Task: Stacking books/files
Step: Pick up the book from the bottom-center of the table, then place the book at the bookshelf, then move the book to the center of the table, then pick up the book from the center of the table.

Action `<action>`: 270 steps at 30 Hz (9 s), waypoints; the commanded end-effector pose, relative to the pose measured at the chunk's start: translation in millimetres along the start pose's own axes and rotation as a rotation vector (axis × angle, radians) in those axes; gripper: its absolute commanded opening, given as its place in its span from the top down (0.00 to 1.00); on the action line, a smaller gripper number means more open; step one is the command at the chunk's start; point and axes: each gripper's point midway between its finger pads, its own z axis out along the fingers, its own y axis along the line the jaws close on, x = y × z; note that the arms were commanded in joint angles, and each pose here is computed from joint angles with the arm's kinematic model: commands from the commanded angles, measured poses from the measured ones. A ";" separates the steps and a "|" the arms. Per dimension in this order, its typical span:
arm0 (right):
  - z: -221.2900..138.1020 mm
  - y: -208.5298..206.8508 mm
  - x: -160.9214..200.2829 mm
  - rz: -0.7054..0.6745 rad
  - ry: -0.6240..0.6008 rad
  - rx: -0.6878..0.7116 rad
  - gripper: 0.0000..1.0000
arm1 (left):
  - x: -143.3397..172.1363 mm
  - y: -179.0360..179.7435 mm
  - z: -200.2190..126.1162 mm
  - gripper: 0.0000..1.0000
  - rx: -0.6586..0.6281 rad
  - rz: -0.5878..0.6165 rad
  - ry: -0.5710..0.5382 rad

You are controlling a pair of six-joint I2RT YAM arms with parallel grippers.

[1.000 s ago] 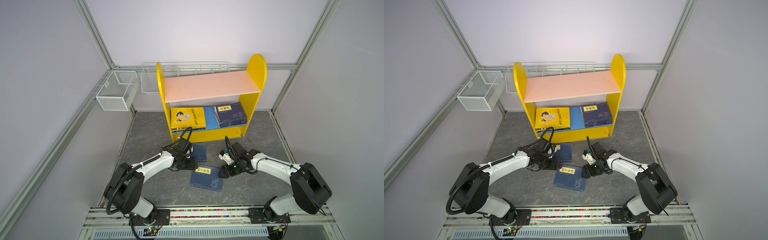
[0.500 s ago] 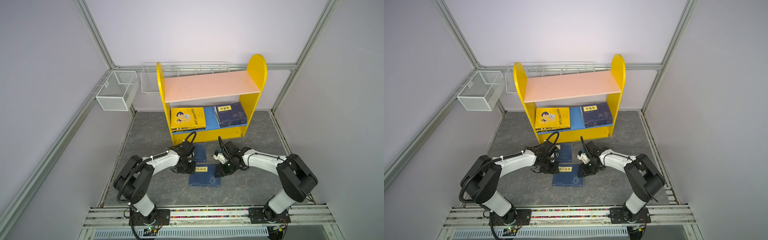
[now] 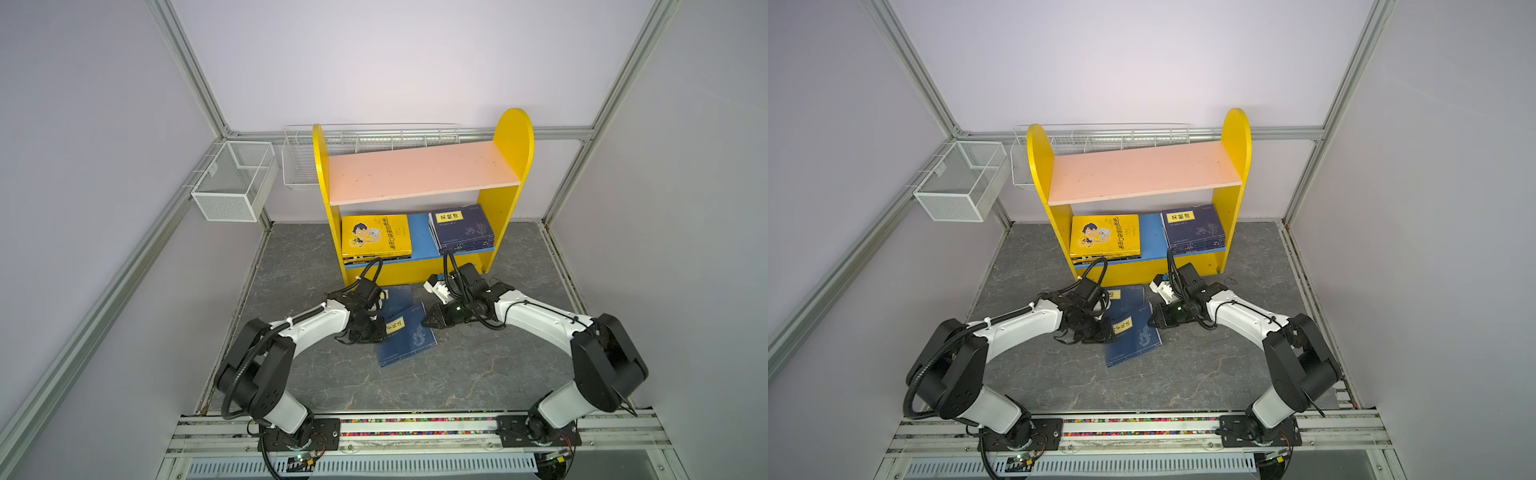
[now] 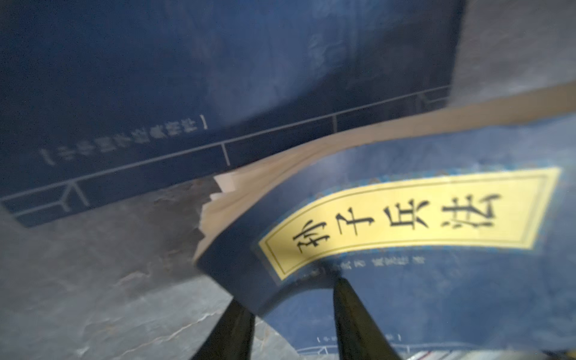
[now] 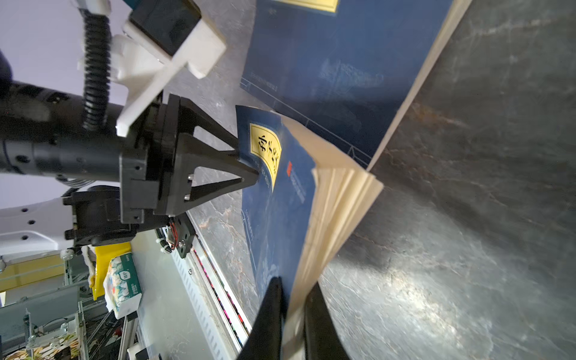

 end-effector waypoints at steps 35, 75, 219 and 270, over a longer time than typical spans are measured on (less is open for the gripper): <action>-126.5 18.3 -53.2 -0.008 -0.379 -0.207 0.88 | -57.5 -115.6 -129.7 1.00 0.730 0.106 -0.329; -220.3 -101.3 -13.0 0.288 -0.672 0.470 0.38 | -273.5 -231.7 -86.7 1.00 0.591 0.165 -0.688; 75.6 13.2 -94.2 -0.111 -0.216 0.080 0.70 | -62.0 12.8 24.9 0.22 0.086 0.054 -0.277; 58.9 -57.4 -42.7 0.085 -0.153 0.075 0.46 | -49.0 7.2 47.3 0.43 -0.014 0.130 -0.158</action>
